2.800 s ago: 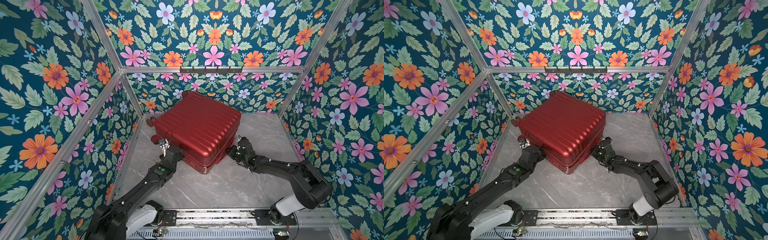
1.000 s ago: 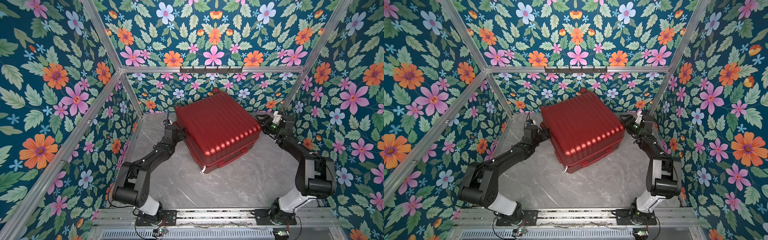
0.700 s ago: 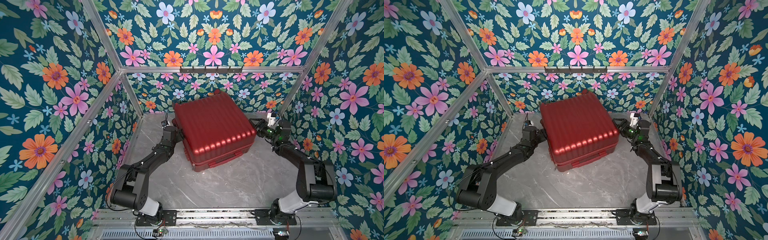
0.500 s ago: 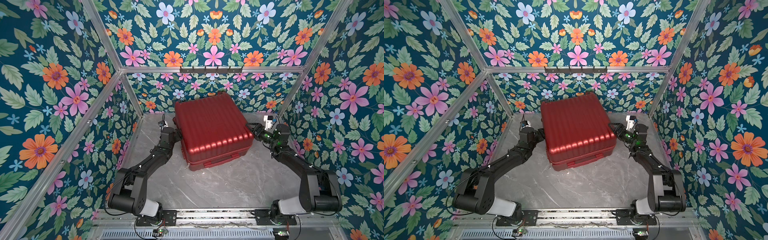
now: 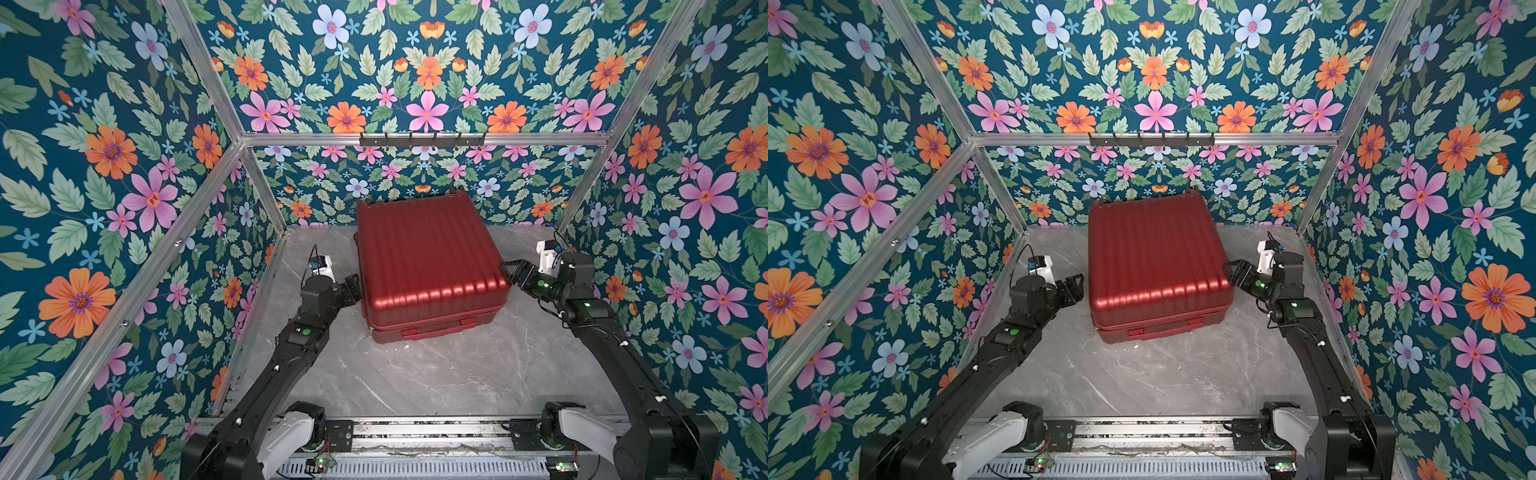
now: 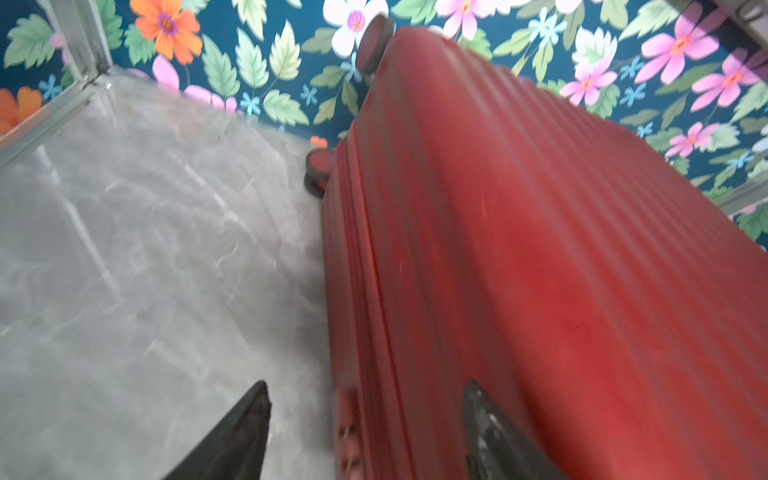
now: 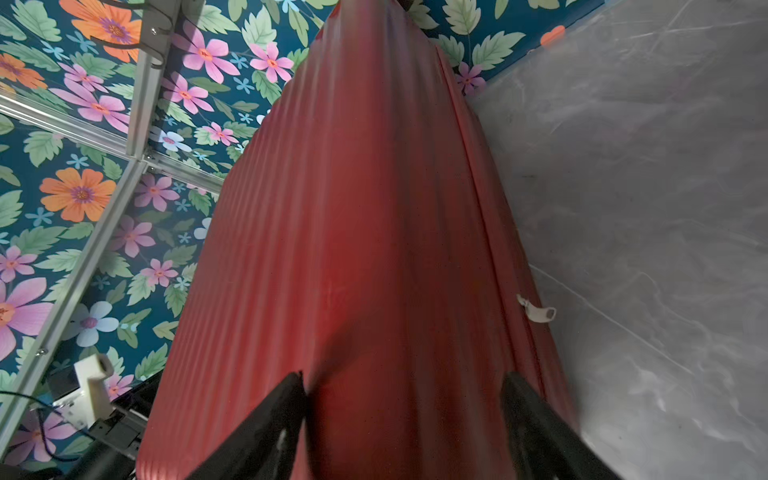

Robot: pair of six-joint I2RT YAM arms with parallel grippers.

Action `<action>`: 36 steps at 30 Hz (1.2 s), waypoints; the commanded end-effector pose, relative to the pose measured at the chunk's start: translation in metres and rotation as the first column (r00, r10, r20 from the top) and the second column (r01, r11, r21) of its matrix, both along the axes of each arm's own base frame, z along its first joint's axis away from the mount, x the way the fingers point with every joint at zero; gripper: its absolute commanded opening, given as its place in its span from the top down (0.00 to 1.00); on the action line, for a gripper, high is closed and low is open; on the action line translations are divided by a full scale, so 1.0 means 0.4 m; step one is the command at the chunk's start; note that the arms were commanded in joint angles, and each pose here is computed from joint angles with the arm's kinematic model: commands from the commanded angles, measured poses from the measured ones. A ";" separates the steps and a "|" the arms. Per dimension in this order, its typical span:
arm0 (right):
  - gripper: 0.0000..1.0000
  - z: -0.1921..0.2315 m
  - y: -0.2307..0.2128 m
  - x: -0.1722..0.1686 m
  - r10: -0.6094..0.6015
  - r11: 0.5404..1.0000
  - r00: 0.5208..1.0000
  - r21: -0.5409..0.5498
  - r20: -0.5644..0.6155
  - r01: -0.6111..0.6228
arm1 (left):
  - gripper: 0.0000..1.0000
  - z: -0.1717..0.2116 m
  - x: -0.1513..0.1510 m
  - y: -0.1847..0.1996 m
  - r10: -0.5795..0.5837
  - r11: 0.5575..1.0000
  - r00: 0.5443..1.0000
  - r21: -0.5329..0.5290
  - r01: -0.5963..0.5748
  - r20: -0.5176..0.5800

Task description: Pack the luggage

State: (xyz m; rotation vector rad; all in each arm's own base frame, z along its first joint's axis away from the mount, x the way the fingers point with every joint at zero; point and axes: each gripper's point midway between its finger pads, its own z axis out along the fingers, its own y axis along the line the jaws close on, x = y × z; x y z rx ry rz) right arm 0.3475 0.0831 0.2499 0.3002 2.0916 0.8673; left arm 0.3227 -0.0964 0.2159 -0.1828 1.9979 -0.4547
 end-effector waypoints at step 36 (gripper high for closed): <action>0.28 -0.076 0.061 -0.159 0.055 0.993 0.996 -0.105 -0.067 -0.062 | 0.26 -0.042 -0.043 -0.250 -0.305 0.950 0.952 0.077 0.302 0.025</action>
